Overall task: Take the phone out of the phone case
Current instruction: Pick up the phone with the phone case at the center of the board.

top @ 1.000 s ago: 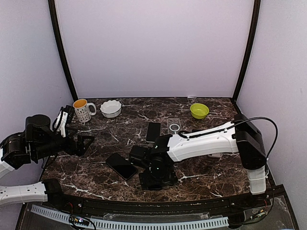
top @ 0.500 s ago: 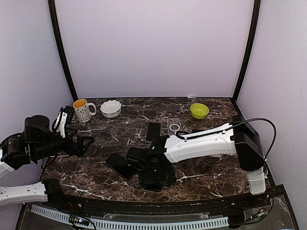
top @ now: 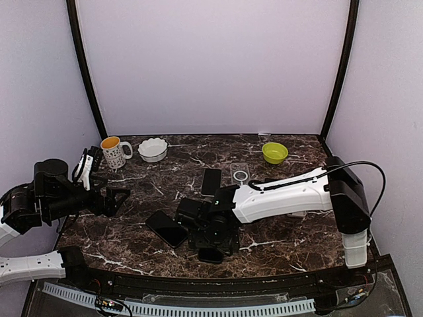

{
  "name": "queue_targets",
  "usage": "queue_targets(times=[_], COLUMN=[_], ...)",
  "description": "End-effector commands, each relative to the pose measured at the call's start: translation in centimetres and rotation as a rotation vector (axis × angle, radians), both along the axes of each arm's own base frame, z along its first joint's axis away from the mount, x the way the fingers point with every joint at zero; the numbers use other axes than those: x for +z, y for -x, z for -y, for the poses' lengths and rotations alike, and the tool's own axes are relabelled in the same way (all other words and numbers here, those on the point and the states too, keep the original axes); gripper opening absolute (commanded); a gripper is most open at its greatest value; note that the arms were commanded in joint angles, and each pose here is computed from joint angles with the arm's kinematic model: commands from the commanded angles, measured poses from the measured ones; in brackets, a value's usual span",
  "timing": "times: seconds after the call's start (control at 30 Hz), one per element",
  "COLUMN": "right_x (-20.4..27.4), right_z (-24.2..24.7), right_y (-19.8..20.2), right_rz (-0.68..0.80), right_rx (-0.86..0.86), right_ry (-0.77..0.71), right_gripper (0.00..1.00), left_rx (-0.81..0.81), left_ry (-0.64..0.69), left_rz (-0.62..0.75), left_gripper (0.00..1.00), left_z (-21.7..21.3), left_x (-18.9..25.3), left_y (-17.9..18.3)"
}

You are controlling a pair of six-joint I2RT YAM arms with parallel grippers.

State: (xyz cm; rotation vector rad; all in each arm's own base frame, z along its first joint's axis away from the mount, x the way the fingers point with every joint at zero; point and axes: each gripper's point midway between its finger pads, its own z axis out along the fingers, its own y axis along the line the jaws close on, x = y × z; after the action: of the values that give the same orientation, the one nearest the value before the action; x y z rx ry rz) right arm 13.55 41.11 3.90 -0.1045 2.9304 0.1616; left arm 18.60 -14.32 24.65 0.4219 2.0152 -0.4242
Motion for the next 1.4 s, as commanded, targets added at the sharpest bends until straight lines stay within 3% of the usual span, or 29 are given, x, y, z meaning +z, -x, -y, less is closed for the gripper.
queue_targets(times=[0.0,0.23,0.57,0.73,0.87,1.07,1.23,1.37], right_x=[-0.1,-1.4,-2.2,-3.0,-3.2,-2.7,-1.5,-0.7], right_z=[-0.8,-0.1,0.0,-0.9,-1.0,-0.4,-0.6,1.7], right_y=[-0.8,-0.7,-0.1,0.3,0.3,0.0,1.8,0.7], right_rz=[0.028,0.021,0.002,-0.024,-0.020,0.043,0.065,0.147], right_rx=[-0.031,-0.003,0.011,0.053,0.098,0.344,0.711,0.849], right_ry=[-0.029,0.105,0.133,0.114,0.106,0.108,0.013,0.135], right_gripper=[0.98,0.98,0.96,0.86,0.71,0.67,0.69,0.75], left_rx=[-0.009,-0.010,-0.013,-0.013,-0.011,-0.031,-0.108,-0.128], left_ry=[0.012,0.016,0.018,0.015,0.015,0.015,0.020,0.015], left_rz=[0.017,0.021,0.022,0.020,0.020,0.011,0.004,-0.009], left_gripper=[0.99,0.99,0.99,0.99,0.99,0.99,0.99,0.99], left_z=[0.2,0.1,0.2,0.2,0.2,0.6,1.9,2.4], left_x=[0.1,0.3,0.3,0.2,0.2,-0.1,-0.3,-0.6], left_y=[-0.1,0.0,0.0,0.0,0.0,0.1,0.6,0.6])
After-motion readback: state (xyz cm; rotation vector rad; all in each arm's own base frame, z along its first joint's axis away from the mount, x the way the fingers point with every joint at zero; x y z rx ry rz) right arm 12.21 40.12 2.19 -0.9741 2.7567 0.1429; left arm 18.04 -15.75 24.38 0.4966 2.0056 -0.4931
